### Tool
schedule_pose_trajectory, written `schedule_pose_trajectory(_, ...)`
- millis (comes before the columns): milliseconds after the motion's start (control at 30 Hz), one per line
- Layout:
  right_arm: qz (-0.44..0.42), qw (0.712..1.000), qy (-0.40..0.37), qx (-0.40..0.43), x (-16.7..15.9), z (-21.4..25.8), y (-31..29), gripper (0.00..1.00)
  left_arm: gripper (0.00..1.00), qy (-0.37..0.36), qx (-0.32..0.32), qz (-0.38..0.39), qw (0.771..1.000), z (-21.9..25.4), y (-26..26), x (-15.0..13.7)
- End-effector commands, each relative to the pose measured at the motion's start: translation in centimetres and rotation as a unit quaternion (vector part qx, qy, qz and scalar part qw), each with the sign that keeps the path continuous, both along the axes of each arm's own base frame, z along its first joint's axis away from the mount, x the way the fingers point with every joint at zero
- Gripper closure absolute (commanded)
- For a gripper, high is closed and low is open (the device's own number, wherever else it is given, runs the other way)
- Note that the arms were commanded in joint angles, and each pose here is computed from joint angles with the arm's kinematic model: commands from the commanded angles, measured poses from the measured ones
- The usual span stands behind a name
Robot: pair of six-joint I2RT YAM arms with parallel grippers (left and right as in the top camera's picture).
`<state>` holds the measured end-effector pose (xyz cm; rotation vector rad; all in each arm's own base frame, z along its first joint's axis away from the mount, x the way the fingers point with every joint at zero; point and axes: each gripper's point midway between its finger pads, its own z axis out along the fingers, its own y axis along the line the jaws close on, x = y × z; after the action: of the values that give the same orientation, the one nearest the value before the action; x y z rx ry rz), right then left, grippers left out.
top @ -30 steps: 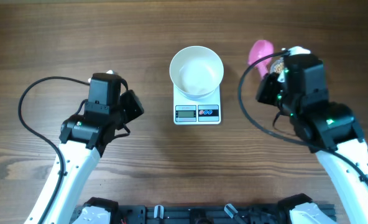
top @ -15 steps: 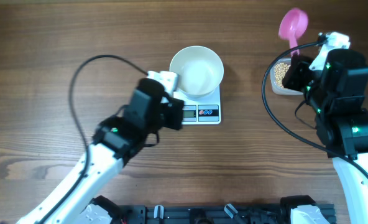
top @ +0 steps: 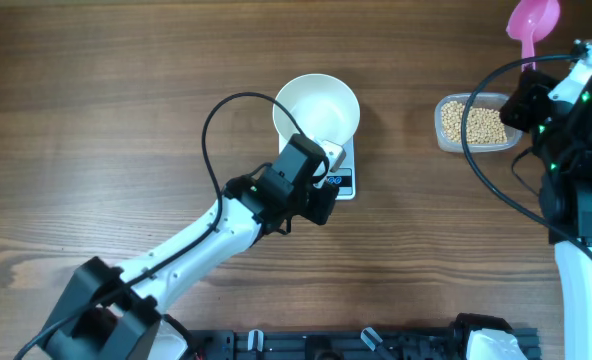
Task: Scoop item into bowl and weigh 150g on scale
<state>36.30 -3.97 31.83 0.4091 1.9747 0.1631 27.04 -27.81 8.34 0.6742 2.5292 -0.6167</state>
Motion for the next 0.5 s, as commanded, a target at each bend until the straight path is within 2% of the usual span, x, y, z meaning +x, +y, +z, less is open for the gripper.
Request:
schedule_pose_trajectory(0, 0.023, 1.000, -0.007, 0.001, 0.2, 0.5, 0.7, 0.96, 0.96, -0.042, 0.047, 0.011, 0.998, -0.8, 1.1, 1.6)
schedule_pose_trajectory(167, 0.023, 1.000, -0.008, 0.001, 0.2, 0.6, 0.6, 0.96, 0.96, -0.036, 0.078, 0.022, 0.996, -2.6, 1.8, 1.9)
schedule_pose_trajectory(333, 0.024, 1.000, -0.007, 0.000, 0.2, 0.6, 0.7, 0.96, 0.96, -0.102, 0.144, 0.049, 0.983, -2.3, 2.5, 2.7)
schedule_pose_trajectory(467, 0.024, 1.000, -0.005, 0.000, 0.1, 0.4, 0.7, 0.96, 0.96, -0.112, 0.138, 0.032, 0.984, -2.0, 1.2, 1.9)
